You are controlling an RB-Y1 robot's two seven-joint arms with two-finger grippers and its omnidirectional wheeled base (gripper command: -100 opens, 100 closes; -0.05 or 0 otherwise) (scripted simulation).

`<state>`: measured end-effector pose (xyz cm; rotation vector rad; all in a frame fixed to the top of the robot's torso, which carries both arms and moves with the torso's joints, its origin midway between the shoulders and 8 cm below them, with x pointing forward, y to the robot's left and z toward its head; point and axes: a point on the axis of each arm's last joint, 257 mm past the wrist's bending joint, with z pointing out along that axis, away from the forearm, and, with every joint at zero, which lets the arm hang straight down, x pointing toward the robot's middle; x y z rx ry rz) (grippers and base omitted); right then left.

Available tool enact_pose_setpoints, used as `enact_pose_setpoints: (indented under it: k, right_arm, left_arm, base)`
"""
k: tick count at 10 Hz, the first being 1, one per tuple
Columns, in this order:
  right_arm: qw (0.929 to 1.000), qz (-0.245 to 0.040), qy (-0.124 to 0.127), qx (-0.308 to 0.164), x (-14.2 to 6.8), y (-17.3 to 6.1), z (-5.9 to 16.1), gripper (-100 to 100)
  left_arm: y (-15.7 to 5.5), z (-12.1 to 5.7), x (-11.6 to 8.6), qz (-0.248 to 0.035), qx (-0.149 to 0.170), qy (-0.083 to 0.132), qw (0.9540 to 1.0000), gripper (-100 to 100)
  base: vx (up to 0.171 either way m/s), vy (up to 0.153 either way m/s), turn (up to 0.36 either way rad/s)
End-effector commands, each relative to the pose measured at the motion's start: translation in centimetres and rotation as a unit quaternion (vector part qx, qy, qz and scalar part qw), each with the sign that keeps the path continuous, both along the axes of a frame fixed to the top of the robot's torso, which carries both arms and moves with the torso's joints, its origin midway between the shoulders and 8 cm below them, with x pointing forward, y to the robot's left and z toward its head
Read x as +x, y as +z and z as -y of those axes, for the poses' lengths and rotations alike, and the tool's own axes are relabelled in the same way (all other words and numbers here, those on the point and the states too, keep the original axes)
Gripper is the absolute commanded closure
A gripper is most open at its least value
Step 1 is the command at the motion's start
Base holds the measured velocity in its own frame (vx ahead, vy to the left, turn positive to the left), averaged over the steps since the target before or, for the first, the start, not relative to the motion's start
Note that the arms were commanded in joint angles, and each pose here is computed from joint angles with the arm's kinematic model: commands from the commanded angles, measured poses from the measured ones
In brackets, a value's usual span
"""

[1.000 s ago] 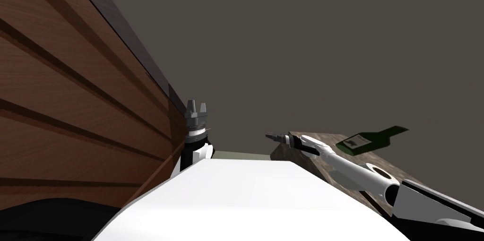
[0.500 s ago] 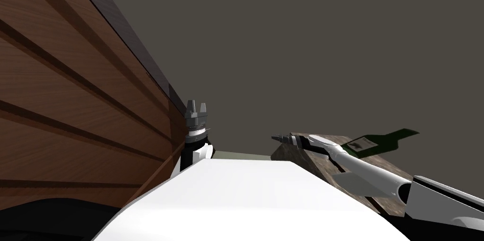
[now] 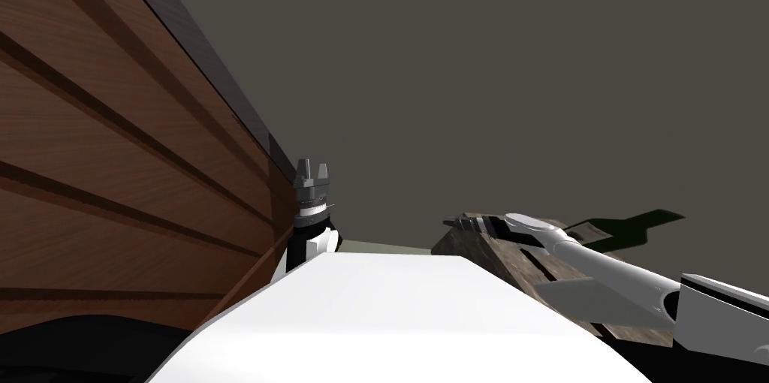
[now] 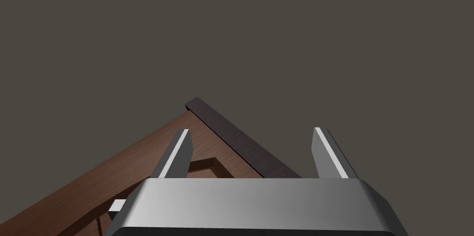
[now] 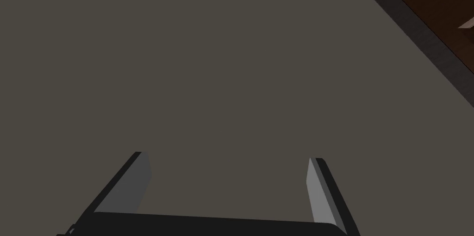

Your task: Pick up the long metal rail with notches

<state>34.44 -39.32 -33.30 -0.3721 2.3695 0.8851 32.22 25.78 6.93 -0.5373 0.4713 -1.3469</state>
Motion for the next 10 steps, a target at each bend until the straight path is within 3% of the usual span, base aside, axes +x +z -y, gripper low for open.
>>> enact_pose_setpoints:
  k: [1, 4, 5, 6, 7, 8, 9, 10]
  right_arm:
    - [0.999, -0.022, -0.009, -0.037, -0.9, 0.1, 3.7, -100]
    - [0.9986, -0.024, -0.019, -0.043, -0.9, -0.1, 4.6, -100]
    - [0.9956, -0.045, -0.031, -0.076, -2.0, 0.1, 8.0, -100]
    - [0.9953, -0.046, -0.035, -0.078, -2.0, 0.1, 8.4, -100]
    - [0.991, -0.065, -0.046, -0.107, -3.1, 0.5, 11.3, -100]
    - [0.9902, -0.067, -0.053, -0.111, -3.2, 0.5, 11.9, -100]
    - [0.984, -0.087, -0.07, -0.139, -4.5, 0.8, 15.0, -100]
    - [0.9837, -0.087, -0.071, -0.14, -4.5, 1.0, 15.1, -100]
  left_arm:
    - [0.0, 0.0, 0.0, 0.0, 0.0, 0.0, 1.0, 0]
    - [0.0, 0.0, 0.0, 0.0, 0.0, 0.0, 1.0, 0]
    - [0.0, 0.0, 0.0, 0.0, 0.0, 0.0, 1.0, 0]
    - [0.0, 0.0, 0.0, 0.0, 0.0, 0.0, 1.0, 0]
    - [0.0, 0.0, 0.0, 0.0, 0.0, 0.0, 1.0, 0]
    - [0.0, 0.0, 0.0, 0.0, 0.0, 0.0, 1.0, 0]
    - [0.0, 0.0, 0.0, 0.0, 0.0, 0.0, 1.0, 0]
    - [0.0, 0.0, 0.0, 0.0, 0.0, 0.0, 1.0, 0]
  base:
    - [0.009, -0.002, 0.028]
    - [0.004, -0.001, 0.004]
    - [0.008, 0.003, 0.023]
    - [0.01, -0.001, 0.007]
    - [0.013, -0.001, 0.014]
    - [0.01, -0.001, 0.002]
    - [0.009, -0.001, 0.007]
    - [0.008, -0.004, 0.002]
